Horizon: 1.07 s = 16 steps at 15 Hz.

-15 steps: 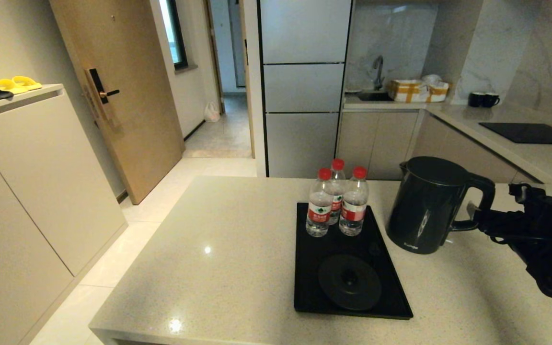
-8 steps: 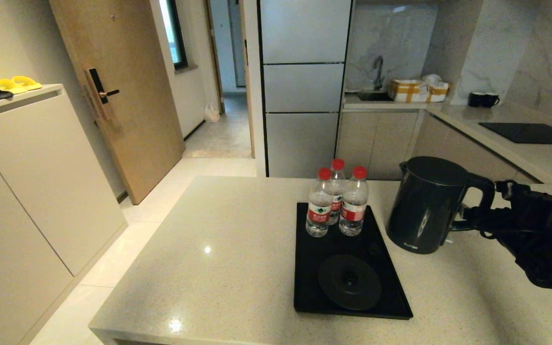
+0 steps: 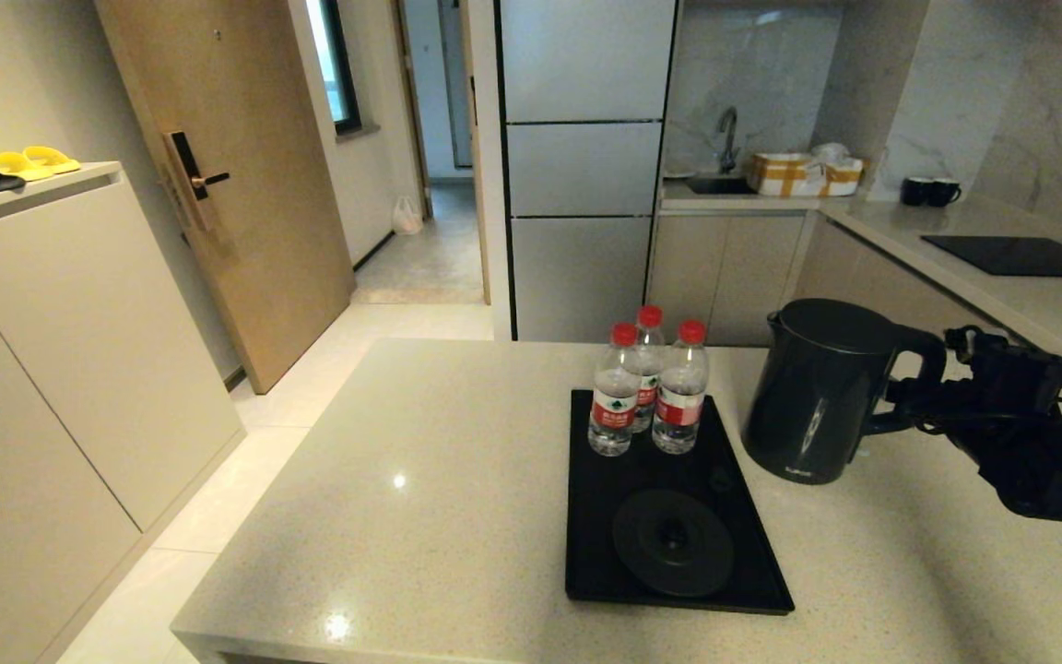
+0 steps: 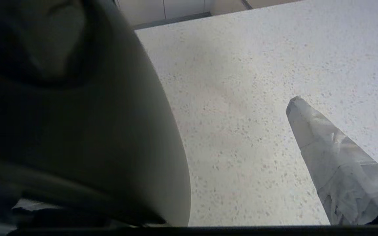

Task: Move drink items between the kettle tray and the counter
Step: Return the kettle to its original position

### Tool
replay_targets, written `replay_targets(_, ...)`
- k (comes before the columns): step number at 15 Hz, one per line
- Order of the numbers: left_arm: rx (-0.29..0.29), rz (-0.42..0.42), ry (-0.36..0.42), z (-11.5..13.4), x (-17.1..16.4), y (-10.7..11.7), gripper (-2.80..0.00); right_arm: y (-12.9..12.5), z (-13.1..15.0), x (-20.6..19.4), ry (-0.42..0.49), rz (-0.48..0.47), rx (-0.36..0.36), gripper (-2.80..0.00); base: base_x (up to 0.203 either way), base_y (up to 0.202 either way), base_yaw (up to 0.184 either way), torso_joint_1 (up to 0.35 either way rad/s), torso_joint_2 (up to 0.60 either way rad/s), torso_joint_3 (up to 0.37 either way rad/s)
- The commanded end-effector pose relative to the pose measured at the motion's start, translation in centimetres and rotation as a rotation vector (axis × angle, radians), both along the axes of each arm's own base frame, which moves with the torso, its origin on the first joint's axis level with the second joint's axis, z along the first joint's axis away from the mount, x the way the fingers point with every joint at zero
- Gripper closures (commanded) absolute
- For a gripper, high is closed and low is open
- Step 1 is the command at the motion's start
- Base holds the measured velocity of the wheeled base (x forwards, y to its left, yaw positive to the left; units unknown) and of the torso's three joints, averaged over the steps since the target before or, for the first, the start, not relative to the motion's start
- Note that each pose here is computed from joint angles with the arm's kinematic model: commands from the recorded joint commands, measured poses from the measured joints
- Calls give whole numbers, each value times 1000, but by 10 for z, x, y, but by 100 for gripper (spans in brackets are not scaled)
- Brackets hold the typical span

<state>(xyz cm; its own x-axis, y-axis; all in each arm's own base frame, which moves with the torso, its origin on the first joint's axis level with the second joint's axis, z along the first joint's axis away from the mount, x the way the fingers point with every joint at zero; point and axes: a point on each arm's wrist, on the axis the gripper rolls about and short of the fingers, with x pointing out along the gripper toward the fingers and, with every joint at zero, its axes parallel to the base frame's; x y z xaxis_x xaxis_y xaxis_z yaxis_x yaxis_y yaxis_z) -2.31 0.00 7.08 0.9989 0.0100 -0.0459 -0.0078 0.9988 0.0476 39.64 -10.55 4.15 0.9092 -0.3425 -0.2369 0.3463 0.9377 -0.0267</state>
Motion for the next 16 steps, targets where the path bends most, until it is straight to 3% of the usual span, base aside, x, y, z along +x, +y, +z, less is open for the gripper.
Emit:
replay_targets(1,0,1,0,0,0,0,0,-1,-1,2,-5,0,-2,-280,0,0,0,0,0,0)
replay_targets(2,0,1,3,0,0,0,0,-1,-1,2,-4,0,-2,-280,0,0,0,0,0,0)
replay_targets(3,0,1,2,0,0,0,0,-1,-1,2,-1,0,-1,0,0,0,0,0,0,0)
replay_targets(16,0,2,2,0,0,0,0,2,17,-5,-31,3,-7,0,0,0,0,0,0,0)
